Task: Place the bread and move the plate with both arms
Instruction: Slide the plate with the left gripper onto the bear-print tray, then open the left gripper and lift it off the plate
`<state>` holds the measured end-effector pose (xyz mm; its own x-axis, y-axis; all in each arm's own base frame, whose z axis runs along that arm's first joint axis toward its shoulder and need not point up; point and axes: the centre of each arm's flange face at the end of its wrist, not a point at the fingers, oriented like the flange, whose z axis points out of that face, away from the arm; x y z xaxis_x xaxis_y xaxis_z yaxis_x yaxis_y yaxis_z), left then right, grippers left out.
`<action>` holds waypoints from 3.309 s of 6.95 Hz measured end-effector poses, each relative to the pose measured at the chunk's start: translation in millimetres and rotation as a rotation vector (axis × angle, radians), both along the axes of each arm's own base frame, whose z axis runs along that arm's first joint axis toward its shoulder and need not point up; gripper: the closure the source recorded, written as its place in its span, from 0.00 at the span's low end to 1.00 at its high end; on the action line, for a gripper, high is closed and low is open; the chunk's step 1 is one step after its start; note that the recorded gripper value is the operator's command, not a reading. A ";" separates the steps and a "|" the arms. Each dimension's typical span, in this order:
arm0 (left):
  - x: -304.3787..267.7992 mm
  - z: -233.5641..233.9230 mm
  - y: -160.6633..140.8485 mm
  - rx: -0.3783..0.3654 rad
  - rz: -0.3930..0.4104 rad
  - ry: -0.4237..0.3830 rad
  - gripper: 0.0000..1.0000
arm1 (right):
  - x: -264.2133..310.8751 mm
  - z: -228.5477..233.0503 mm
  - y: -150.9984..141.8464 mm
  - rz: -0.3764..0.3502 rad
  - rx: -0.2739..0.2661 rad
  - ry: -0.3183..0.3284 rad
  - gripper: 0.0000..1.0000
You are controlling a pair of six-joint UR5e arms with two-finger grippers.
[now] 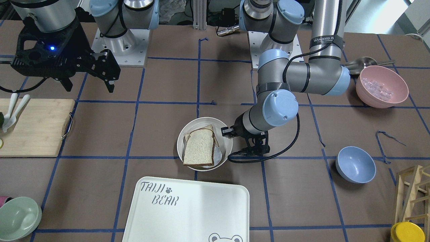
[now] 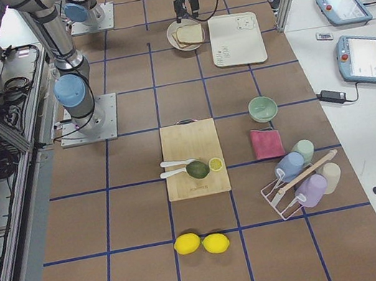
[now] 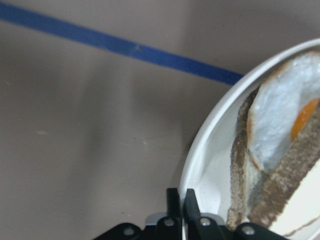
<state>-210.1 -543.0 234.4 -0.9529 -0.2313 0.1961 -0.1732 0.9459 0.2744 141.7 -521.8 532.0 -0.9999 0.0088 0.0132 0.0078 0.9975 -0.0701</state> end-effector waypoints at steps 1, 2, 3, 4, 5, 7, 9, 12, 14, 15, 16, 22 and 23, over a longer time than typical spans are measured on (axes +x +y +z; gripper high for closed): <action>6.5 9.7 -10.1 -0.026 -0.029 0.007 1.00 | 0.1 0.0 0.0 0.000 0.000 -0.001 0.00; 9.8 18.7 -24.6 -0.061 -0.078 0.017 1.00 | 0.1 -0.1 0.0 0.000 0.000 -0.001 0.00; 12.4 24.7 -45.2 -0.099 -0.132 0.028 1.00 | 0.1 -0.1 0.0 -0.001 0.000 -0.001 0.00; 15.6 29.8 -74.5 -0.138 -0.161 0.036 1.00 | 0.1 0.0 0.0 -0.001 0.000 -0.001 0.00; 15.3 30.0 -105.4 -0.168 -0.169 0.051 1.00 | 0.1 -0.1 0.0 -0.001 0.000 -0.002 0.00; 10.0 20.1 -154.5 -0.203 -0.162 0.090 1.00 | 0.1 -0.3 0.0 -0.001 0.001 -0.002 0.00; 5.7 3.7 -184.4 -0.215 -0.149 0.120 1.00 | 0.1 -0.8 0.2 -0.001 0.002 -0.001 0.00; 0.4 -14.5 -211.7 -0.229 -0.141 0.152 0.97 | 0.0 -1.1 0.1 -0.001 0.003 0.000 0.00; -1.3 -22.6 -214.5 -0.224 -0.136 0.154 0.09 | 0.1 -1.5 0.1 -0.001 0.004 -0.001 0.00; -1.5 -22.2 -214.9 -0.227 -0.133 0.154 0.00 | 0.1 -1.7 0.1 -0.001 0.005 -0.001 0.00; -1.3 -17.1 -214.9 -0.235 -0.133 0.151 0.00 | 0.1 -1.9 0.1 -0.001 0.005 -0.001 0.00; 75.7 145.5 -169.4 -0.288 -0.144 -0.231 0.00 | 0.1 -2.5 -0.2 0.000 0.006 -0.001 0.00; 87.1 176.0 -147.5 -0.260 -0.157 -0.276 0.00 | 0.1 -2.4 -0.1 0.000 0.006 -0.001 0.00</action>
<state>-123.0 -690.5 410.4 -0.9977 -0.0557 -0.0388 -0.0552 0.9984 -0.0140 141.8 -521.9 529.6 -0.9999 0.0090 0.0127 0.0081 0.9979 -0.0642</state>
